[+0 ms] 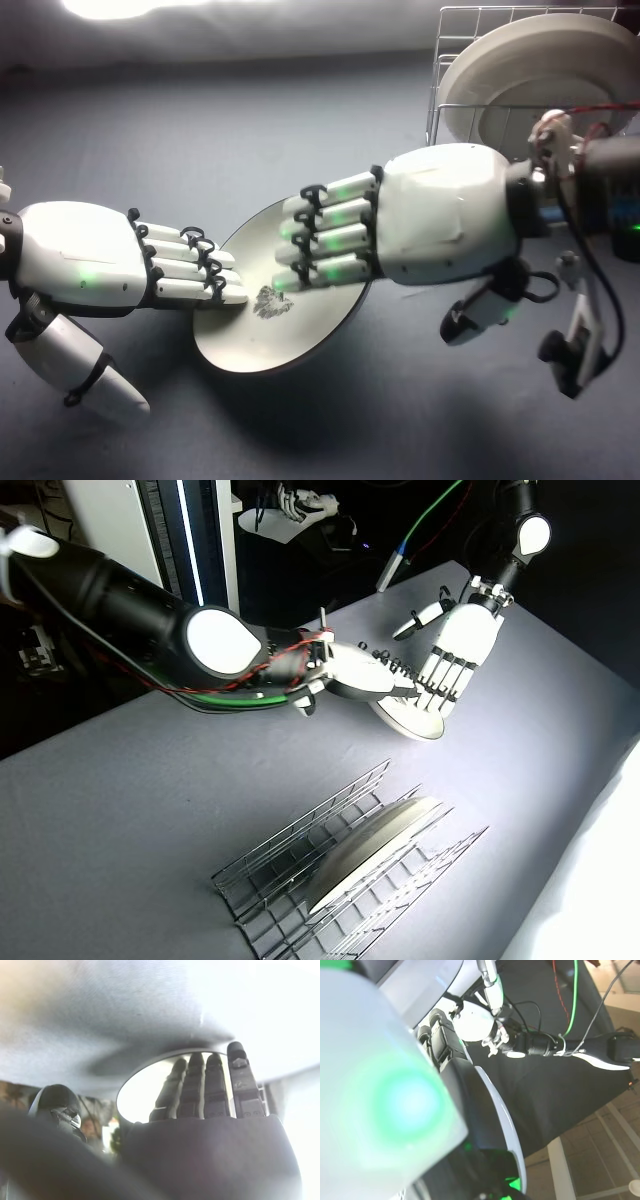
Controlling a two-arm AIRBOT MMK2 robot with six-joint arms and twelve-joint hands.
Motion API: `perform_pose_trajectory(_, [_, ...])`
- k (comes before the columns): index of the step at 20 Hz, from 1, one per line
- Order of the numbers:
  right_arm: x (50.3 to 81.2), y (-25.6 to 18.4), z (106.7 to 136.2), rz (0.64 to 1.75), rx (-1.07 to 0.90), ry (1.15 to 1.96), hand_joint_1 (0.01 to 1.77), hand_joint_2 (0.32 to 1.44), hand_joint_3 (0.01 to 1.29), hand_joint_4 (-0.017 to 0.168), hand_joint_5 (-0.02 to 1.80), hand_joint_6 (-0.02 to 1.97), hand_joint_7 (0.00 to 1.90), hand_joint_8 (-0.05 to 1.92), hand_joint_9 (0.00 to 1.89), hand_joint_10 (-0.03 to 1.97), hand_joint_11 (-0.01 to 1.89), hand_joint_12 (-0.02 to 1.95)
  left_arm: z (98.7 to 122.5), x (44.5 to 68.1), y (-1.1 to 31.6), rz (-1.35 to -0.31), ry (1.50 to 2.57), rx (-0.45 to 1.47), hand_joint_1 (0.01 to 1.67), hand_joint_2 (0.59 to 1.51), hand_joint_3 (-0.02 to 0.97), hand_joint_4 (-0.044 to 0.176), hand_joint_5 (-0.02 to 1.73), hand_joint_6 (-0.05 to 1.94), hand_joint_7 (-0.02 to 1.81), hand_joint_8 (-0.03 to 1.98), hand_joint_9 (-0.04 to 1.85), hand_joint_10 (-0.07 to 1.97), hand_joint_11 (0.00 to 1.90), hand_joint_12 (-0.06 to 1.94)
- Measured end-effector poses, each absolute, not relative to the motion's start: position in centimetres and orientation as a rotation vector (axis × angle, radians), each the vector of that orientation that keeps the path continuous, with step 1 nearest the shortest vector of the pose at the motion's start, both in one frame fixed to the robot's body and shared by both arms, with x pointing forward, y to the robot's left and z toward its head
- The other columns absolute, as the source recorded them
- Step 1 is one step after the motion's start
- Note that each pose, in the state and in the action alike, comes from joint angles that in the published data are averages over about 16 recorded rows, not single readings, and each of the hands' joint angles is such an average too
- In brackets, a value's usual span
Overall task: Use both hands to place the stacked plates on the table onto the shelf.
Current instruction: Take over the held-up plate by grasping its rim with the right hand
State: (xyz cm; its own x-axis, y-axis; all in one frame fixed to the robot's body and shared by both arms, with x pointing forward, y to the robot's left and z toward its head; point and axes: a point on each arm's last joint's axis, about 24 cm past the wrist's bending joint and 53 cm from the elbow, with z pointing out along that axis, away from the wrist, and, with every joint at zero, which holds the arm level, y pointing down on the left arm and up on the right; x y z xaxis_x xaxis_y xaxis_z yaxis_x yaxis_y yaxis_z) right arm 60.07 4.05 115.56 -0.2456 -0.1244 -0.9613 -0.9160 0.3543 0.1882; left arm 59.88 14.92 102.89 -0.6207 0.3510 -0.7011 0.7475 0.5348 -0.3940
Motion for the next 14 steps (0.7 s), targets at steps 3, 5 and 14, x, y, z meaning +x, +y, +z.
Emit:
perform_pose_trajectory(3, [60.9, 5.0, 114.9, 1.014, -0.946, 1.645, 0.95, 0.83, 0.01, 0.005, 0.02, 0.02, 0.01, 0.02, 0.02, 0.01, 0.02, 0.00, 102.8, 59.8, 14.9, -0.949, 2.230, 0.872, 0.02, 1.076, 0.000, -0.013, 0.00, -0.04, -0.01, -0.02, -0.03, -0.05, 0.03, 0.02])
perform_pose_trajectory(5, [61.4, 5.6, 114.5, 1.014, -0.945, 1.647, 0.96, 0.83, 0.01, 0.005, 0.02, 0.02, 0.01, 0.02, 0.02, 0.01, 0.02, 0.00, 102.8, 59.8, 14.9, -0.954, 2.234, 0.867, 0.02, 1.077, 0.000, -0.013, 0.00, -0.04, -0.01, -0.02, -0.03, -0.05, 0.03, 0.03])
perform_pose_trajectory(14, [62.4, 7.4, 113.7, 1.024, -0.943, 1.645, 1.03, 0.87, 0.01, 0.005, 0.05, 0.02, 0.05, 0.02, 0.05, 0.01, 0.02, 0.20, 102.8, 59.7, 15.0, -0.956, 2.236, 0.870, 0.02, 1.076, 0.000, -0.012, 0.00, -0.04, -0.01, -0.02, -0.03, -0.05, 0.03, 0.03])
